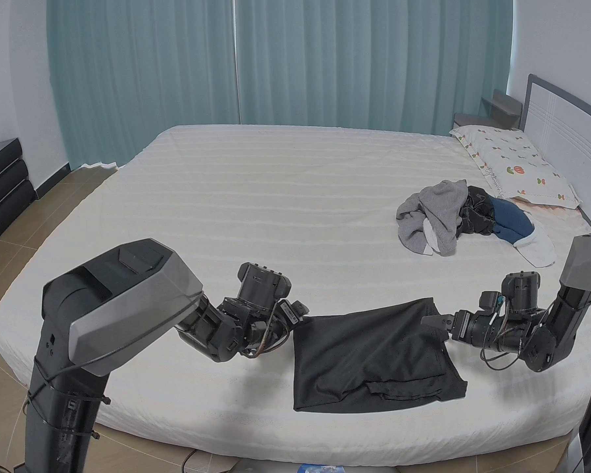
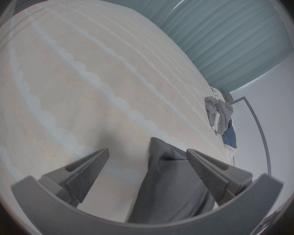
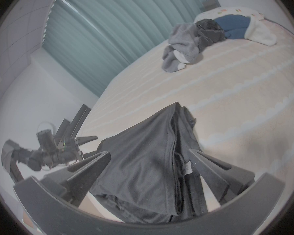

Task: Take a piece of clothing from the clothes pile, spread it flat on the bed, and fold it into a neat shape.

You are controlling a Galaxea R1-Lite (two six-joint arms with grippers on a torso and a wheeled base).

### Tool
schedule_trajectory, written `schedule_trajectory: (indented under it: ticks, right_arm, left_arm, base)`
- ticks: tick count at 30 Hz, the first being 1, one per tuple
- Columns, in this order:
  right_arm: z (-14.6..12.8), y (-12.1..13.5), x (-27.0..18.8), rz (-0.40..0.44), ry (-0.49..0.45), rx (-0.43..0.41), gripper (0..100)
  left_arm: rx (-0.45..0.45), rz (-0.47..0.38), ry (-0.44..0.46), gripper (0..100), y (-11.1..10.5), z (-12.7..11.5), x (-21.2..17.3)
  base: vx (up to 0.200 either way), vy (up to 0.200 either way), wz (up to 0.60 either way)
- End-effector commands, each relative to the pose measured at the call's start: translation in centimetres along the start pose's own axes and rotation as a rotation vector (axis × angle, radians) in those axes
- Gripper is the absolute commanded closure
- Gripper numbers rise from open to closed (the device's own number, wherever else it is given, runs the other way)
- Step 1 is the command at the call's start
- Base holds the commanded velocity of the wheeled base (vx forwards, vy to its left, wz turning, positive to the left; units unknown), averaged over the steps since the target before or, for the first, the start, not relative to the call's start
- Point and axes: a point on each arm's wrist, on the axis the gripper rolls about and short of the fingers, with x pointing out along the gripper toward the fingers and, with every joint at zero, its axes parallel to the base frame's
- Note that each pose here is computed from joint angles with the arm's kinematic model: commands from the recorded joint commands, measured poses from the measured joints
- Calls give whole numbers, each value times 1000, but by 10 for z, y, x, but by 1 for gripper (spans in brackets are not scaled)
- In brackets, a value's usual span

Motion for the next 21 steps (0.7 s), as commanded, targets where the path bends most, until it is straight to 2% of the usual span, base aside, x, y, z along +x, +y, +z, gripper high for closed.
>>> schedule_trajectory:
  ticks: [1,5,14,15,19,21]
  right_arm:
    - [-28,-3,-2,-3,95,-24,0]
    - [-32,-7,-2,-12,108,-52,0]
    - [-38,-10,4,-18,134,-55,0]
    - [-40,-12,5,-21,143,-58,100]
    - [-42,-15,4,-26,140,-117,100]
    - [-42,-14,1,-39,132,-119,100]
  left_arm:
    - [-48,-16,-5,0,2,14,-18]
    - [-50,-16,-4,0,2,14,-18]
    - [-50,-16,-1,0,2,13,-18]
    - [-50,-16,-1,0,2,13,-18]
    - [-50,-16,-1,0,2,13,-18]
    - [-50,-16,-1,0,2,13,-18]
  base:
    - [0,0,0]
    - [0,0,0]
    - [0,0,0]
    - [0,0,0]
    - [0,0,0]
    - [0,0,0]
